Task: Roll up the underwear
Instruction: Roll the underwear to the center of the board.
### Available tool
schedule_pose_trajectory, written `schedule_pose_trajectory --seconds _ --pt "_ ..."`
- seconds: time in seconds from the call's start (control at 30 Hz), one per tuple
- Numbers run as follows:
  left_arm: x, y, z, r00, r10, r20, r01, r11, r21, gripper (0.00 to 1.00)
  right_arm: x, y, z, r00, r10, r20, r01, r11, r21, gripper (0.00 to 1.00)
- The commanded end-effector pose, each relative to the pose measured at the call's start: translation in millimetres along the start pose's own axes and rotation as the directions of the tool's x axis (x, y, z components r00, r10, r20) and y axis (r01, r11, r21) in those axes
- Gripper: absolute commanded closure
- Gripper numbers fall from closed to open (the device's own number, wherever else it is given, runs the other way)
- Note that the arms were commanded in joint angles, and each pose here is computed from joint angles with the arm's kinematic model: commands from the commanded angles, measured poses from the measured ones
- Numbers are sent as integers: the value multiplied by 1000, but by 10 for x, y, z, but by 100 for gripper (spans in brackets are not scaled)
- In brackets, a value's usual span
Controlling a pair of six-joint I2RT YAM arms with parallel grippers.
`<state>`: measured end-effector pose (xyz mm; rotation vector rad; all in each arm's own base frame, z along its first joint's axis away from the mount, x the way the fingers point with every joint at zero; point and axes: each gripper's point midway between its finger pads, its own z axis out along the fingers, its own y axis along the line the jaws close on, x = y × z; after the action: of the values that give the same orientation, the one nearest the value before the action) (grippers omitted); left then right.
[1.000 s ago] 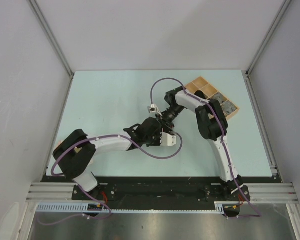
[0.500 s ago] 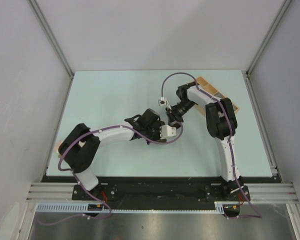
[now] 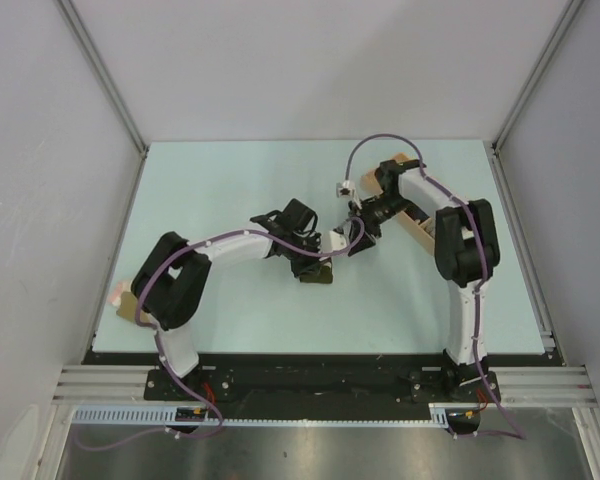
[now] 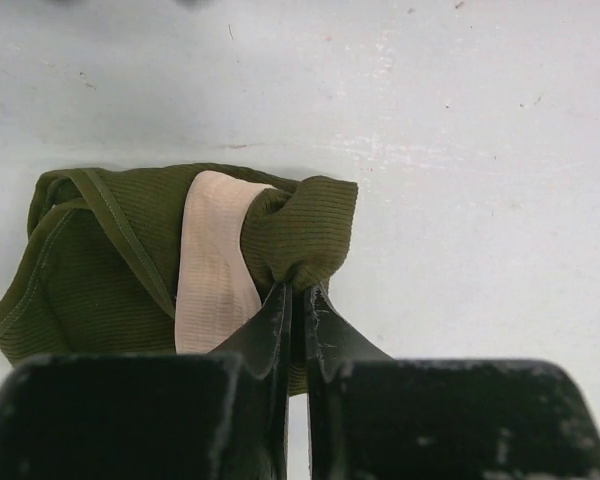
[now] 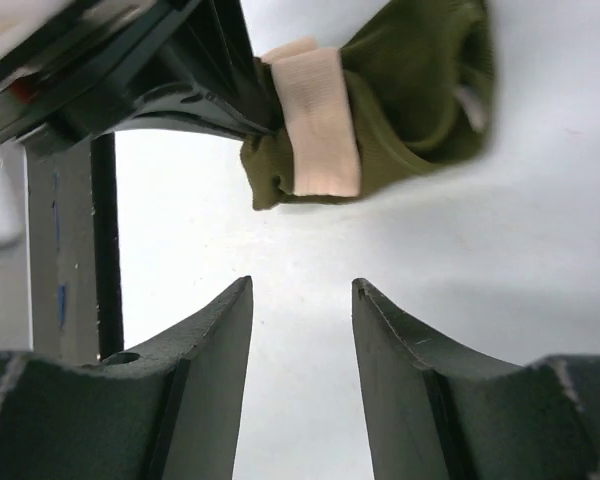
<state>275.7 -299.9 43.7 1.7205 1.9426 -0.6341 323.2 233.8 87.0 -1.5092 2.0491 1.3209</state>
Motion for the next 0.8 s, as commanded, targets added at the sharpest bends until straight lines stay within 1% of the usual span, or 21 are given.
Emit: schedule_pose_trajectory --seconds 0.0,0.07,0.1,0.17,0.2,0.23,0.27,0.3,0.33,0.37,0.4,0.43,0.47,0.5,0.53,0.57,0.63,0.7,0.73,0.77 --pt "199 70 34 996 -50 -67 51 998 24 99 -408 -29 -473 975 -143 171 120 983 139 51" --pt "162 102 25 997 -58 -56 60 998 33 99 -408 -6 -619 956 -169 239 134 978 158 50" --pt "210 99 30 995 -77 -67 81 996 50 99 -489 33 -716 935 -246 255 198 960 200 50" --pt "172 161 12 994 -92 -58 95 994 59 99 -409 101 -715 906 -336 257 283 933 221 49" --pt "187 182 -2 992 -113 -52 116 990 74 99 -451 220 -766 873 -421 244 363 898 249 48" --pt "262 153 25 987 -139 -77 146 985 97 99 -439 244 -751 807 -552 210 493 826 273 45" --pt "225 202 19 987 -146 -70 152 983 101 99 -311 323 -647 788 -582 201 531 808 255 41" --pt "241 227 12 984 -164 -70 171 979 109 99 -304 435 -591 752 -634 181 589 770 246 38" --pt "304 198 47 978 -187 -95 198 971 130 99 -262 480 -509 719 -676 159 638 733 235 34" --pt "275 246 34 978 -191 -88 201 971 126 99 -157 485 -416 706 -698 116 668 712 217 34" --pt "280 261 37 975 -204 -87 214 968 131 99 -185 513 -268 674 -732 93 708 677 198 34" --pt "294 268 31 971 -219 -92 230 964 135 99 -205 542 -228 653 -755 64 733 650 201 34" --pt "282 312 39 969 -230 -89 241 961 135 99 -34 509 -109 687 -727 11 713 676 185 34" --pt "304 341 38 965 -247 -90 258 957 136 99 -144 441 -54 628 -778 -32 764 607 219 34" --pt "306 363 29 962 -258 -87 268 953 139 99 -190 511 89 593 -803 -67 796 571 202 34" --pt "301 390 35 957 -275 -87 286 948 143 98 -132 452 158 607 -783 -133 791 580 197 34" --pt "326 433 32 950 -301 -90 311 938 151 98 -142 446 330 590 -792 -160 806 566 172 34" --pt "366 471 54 940 -324 -108 337 928 156 98 -107 360 391 582 -784 -217 813 552 187 34" --pt "385 492 63 937 -331 -114 346 926 152 98 -98 350 444 568 -784 -250 823 538 182 34" --pt "373 530 60 936 -333 -115 348 925 149 98 -118 332 473 559 -788 -259 829 527 187 34"
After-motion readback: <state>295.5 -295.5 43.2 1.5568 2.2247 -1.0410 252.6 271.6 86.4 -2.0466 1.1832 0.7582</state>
